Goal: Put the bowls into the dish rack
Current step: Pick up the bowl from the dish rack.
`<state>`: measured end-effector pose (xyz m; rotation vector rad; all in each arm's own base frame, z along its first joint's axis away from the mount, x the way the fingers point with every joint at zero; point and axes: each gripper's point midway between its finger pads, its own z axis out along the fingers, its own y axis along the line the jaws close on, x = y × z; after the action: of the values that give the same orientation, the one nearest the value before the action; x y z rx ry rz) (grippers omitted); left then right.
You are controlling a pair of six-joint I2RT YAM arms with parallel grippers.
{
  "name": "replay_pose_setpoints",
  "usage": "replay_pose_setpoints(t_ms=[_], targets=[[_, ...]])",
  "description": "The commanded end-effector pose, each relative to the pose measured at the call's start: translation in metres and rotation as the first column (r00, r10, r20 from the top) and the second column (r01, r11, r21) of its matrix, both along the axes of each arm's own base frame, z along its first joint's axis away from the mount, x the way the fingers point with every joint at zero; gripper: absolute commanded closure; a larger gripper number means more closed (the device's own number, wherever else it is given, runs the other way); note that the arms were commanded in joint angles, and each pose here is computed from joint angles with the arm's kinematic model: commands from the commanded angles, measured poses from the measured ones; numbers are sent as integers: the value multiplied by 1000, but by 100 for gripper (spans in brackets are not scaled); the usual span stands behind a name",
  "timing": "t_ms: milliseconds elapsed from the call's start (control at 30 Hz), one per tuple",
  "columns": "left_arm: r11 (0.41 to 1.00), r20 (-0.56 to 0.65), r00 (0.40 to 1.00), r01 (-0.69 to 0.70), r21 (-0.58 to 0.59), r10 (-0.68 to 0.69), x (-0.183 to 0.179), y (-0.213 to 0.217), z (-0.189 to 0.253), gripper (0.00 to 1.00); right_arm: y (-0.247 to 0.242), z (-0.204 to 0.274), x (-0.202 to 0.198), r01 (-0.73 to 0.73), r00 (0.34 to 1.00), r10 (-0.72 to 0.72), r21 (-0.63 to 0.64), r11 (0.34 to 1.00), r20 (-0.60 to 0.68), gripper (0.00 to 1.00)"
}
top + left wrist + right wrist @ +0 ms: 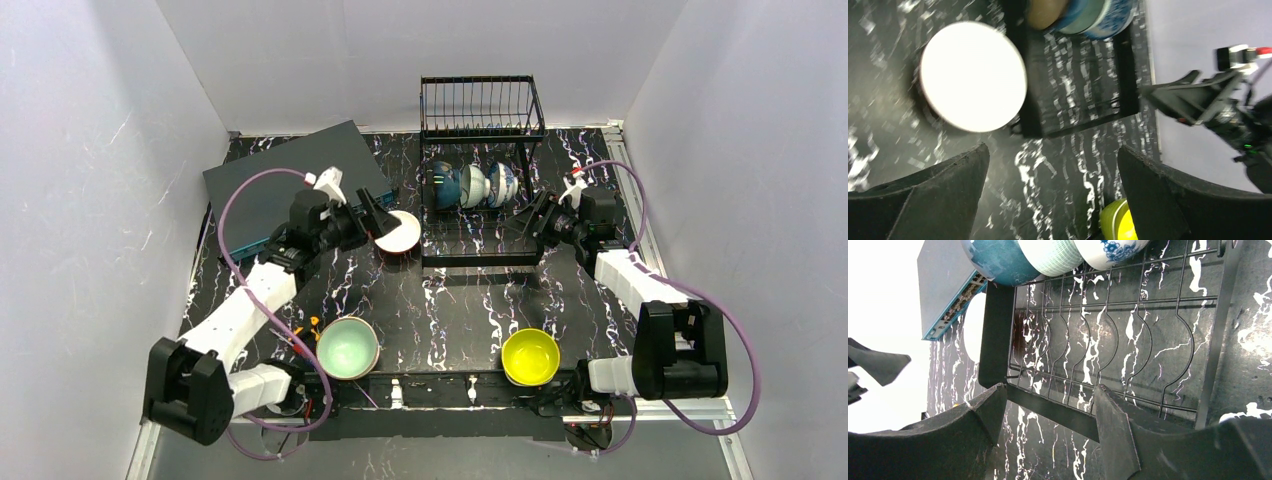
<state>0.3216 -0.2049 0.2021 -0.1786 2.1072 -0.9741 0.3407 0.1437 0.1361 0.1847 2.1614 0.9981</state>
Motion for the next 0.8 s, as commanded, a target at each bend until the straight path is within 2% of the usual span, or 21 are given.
replay_pose_setpoints(t_ms=[0,100,300,367,500,767], targets=[[986,-168,978,-105,126,126,-31,35,-54,2,-1,31,7,10,996,-11,22,1000,88,27],[984,-188,969,-142,106,160,-32,37,-59,2,0,36,6,18,995,-22,43,999,99,27],[990,-281,950,-118,76,135,-20,21,-62,2,4,47,7,15,994,-24,83,996,108,27],[988,-352,924,-121,100,149,-16,19,-75,7,4,47,4,7,994,-15,82,997,108,27],[982,-420,888,-146,121,184,-8,17,-95,21,1,36,-5,6,995,-11,42,999,100,26],[969,-474,845,-226,104,248,6,14,-122,31,2,51,-3,6,992,-14,65,998,123,25]])
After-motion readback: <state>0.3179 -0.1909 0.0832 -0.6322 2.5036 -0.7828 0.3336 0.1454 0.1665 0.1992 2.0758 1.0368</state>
